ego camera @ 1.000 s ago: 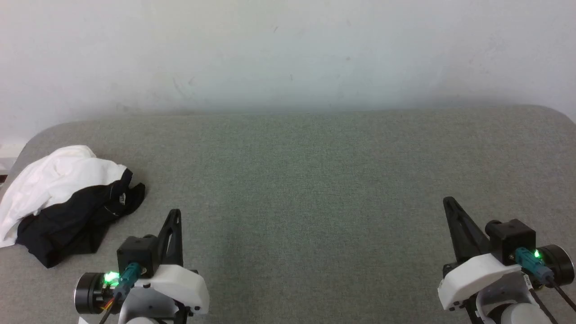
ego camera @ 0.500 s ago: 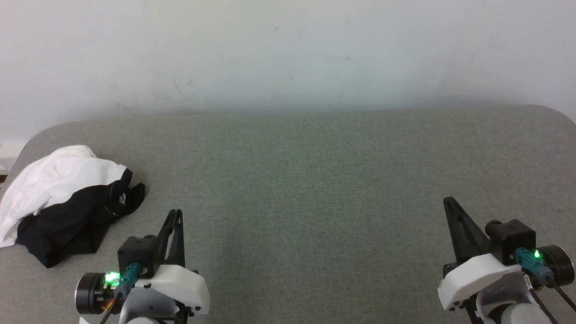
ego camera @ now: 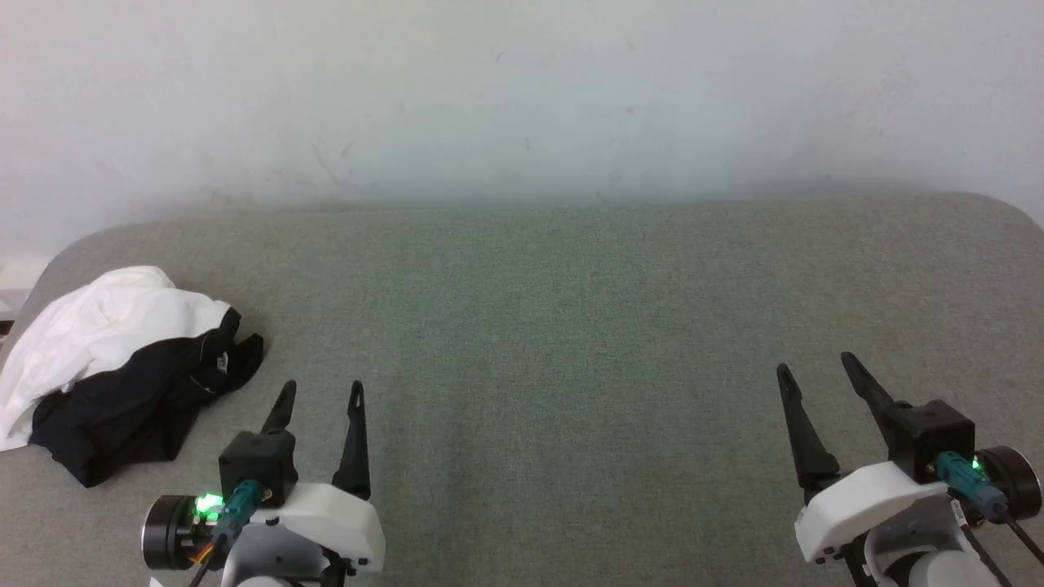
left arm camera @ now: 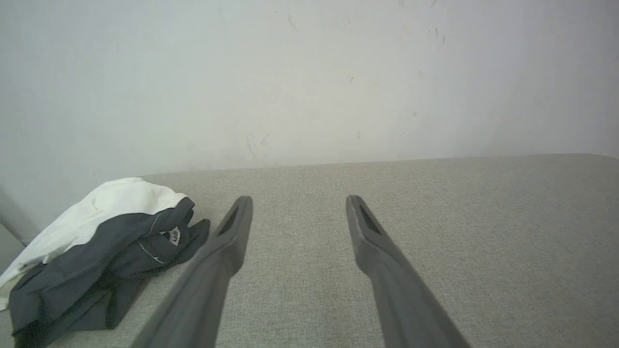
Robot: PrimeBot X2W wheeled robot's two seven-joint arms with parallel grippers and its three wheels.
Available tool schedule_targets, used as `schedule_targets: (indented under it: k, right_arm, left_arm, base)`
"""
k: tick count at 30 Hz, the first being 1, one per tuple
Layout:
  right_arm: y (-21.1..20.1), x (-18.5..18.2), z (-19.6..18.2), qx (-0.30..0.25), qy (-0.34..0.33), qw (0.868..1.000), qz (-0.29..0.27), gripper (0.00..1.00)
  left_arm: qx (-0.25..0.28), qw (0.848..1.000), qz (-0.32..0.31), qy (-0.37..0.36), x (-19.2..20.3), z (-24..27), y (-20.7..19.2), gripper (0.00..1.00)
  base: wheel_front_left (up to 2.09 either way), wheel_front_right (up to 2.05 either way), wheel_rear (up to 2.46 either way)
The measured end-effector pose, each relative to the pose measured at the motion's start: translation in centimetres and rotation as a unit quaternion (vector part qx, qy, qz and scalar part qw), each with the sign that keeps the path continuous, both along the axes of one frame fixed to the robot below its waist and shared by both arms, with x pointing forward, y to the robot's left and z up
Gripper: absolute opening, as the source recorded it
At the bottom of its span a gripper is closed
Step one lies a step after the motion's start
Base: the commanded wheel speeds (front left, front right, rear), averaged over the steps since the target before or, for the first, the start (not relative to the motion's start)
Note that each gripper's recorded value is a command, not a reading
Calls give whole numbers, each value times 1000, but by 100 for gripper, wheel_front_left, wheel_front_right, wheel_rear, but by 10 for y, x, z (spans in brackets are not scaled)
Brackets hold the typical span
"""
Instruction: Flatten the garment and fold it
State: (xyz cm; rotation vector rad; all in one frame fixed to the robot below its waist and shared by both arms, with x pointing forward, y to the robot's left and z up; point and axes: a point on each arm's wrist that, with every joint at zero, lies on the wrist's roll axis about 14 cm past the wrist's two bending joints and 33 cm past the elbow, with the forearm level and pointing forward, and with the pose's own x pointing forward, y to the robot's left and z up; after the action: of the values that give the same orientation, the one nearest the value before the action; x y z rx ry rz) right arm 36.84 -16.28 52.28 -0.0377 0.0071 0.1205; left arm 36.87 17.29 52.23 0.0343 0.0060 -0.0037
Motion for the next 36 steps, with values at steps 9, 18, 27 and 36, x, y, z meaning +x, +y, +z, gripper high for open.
schedule_targets:
  k: [9,18,27,36]
  right_arm:
    - [4,1,2,12,-8,1000,6,100]
    - [19,6,2,15,-13,999,29,100]
    - [38,11,1,25,-15,998,56,100]
    - [59,16,2,30,-21,996,86,100]
  left_arm:
    - [-2,1000,1,-6,-2,0,0,100]
    - [-4,1000,18,-12,-8,1,10,100]
    - [-6,999,44,-14,-18,0,26,100]
    - [-6,997,70,-23,-29,3,42,100]
  base:
    - [0,0,0]
    - [0,0,0]
    - [0,0,0]
    - [0,0,0]
